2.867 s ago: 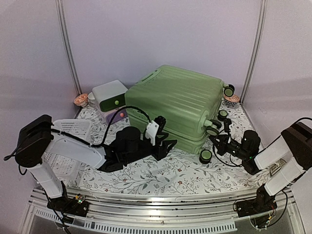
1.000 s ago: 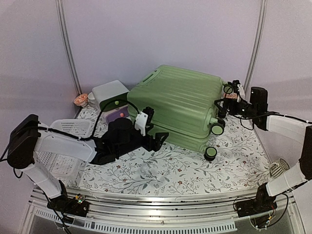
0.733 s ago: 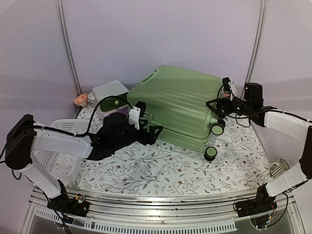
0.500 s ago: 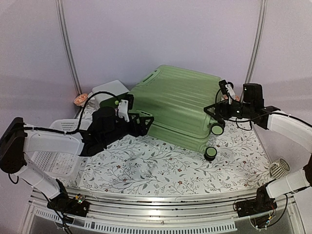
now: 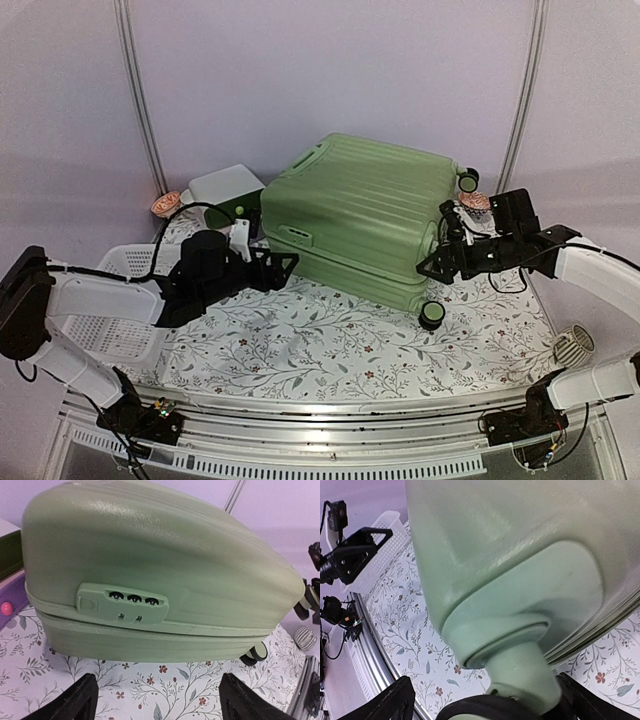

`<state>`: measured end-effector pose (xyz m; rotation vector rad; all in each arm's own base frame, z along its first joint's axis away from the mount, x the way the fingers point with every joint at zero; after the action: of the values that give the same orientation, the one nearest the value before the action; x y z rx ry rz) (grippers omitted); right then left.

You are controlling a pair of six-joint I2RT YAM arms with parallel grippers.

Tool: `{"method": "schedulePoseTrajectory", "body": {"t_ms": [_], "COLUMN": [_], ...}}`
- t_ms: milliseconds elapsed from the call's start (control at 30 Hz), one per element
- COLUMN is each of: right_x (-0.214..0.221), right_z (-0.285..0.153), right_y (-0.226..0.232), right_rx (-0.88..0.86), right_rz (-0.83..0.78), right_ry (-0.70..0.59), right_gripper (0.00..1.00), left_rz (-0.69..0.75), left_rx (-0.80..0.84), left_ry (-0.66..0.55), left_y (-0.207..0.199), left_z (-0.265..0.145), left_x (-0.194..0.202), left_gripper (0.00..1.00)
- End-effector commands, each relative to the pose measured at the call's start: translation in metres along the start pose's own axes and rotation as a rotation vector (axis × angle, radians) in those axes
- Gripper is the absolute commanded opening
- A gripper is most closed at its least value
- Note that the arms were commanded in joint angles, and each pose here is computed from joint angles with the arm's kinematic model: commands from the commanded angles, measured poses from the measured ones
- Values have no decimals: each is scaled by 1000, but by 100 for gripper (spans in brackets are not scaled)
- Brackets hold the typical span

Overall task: Open, take out, and arrange the luggage
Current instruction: Adjust the luggage at the center of the board.

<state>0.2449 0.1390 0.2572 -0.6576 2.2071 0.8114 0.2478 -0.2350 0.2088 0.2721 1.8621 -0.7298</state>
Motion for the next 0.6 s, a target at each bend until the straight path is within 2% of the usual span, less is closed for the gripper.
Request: {"method": "schedulePoseTrajectory", "body": {"t_ms": [0, 200, 433, 567], "right_x": [12, 21, 22, -3], "right_z": [-4, -1, 6, -2], "right_y": [30, 66, 119, 133], "right_rx": [-106, -245, -464, -415], "right_rz": [-10, -89, -238, -334], "right_ry": [76, 101, 228, 212], "right_gripper": [97, 97, 96, 97], "left_rz": [5, 4, 20, 12], "left_rx": [-24, -48, -57, -50], "left_ry": [-55, -79, -88, -104], "left_y": [8, 11, 9, 8], "left_z": [-9, -13, -13, -13], "left_x": [-14, -24, -32, -35], "left_gripper": [86, 86, 86, 86]}}
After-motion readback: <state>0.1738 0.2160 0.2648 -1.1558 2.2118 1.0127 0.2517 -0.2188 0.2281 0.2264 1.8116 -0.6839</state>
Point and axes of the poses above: each gripper's point midway between its finger pads, its own z axis out along the fingers, its own y axis along the line the jaws close on, x = y × z, the point moved 10 cm from there along -z, back along the fingers, and after that the axes turned 2 degrees about -z, right-handed, at the moved point
